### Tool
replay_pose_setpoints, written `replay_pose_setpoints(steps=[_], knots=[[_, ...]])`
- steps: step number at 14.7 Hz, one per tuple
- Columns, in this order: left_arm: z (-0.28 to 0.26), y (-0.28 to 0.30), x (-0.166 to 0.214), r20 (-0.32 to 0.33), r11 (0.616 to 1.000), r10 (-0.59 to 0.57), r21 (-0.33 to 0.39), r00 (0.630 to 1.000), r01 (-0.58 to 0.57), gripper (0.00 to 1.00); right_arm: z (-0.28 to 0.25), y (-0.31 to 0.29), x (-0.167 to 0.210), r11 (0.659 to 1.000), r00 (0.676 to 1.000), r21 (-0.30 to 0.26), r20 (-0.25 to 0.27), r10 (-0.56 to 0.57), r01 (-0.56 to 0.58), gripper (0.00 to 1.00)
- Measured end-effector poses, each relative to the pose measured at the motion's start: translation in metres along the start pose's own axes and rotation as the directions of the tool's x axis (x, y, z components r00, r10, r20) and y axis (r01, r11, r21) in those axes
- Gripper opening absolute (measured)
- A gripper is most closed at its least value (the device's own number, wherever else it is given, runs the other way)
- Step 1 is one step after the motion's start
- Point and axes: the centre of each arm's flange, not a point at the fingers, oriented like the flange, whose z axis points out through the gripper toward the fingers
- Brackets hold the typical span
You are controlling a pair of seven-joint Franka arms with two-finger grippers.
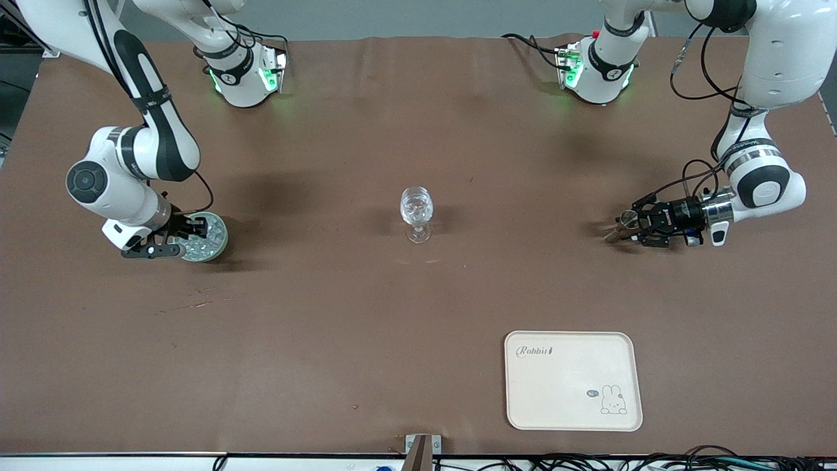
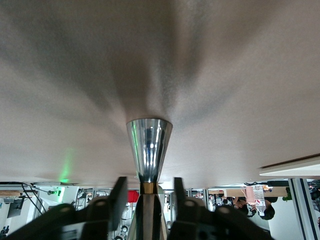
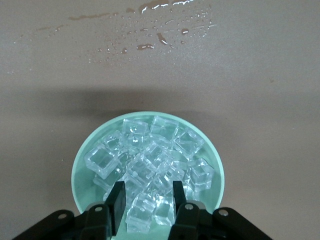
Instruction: Pour wine and add ice with both arms
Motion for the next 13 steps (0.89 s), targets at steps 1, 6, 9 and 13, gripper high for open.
replay_pose_setpoints(steps=[1, 6, 9, 13], knots=[[0.000, 0.000, 0.000, 0.000, 1.000, 0.006, 0.000, 1.000, -0.006, 0.32, 0.001, 0.000, 0.000, 1.000, 1.000, 0.000, 0.001, 0.000, 0.000, 0.54], [-0.004, -0.001, 0.002, 0.001, 1.000, 0.005, -0.007, 1.000, -0.005, 0.21, 0.017, -0.001, -0.004, 1.000, 1.000, 0.000, 0.003, 0.000, 0.000, 0.55], [-0.011, 0.000, -0.001, 0.011, 1.000, 0.010, -0.022, 1.000, -0.010, 0.21, 0.024, -0.001, -0.005, 1.000, 1.000, 0.000, 0.009, 0.000, 0.000, 0.55], [-0.016, 0.013, -0.027, 0.049, 0.999, 0.032, -0.027, 0.998, -0.031, 0.21, 0.026, -0.001, -0.006, 1.000, 1.000, 0.001, 0.020, 0.001, -0.001, 0.45]])
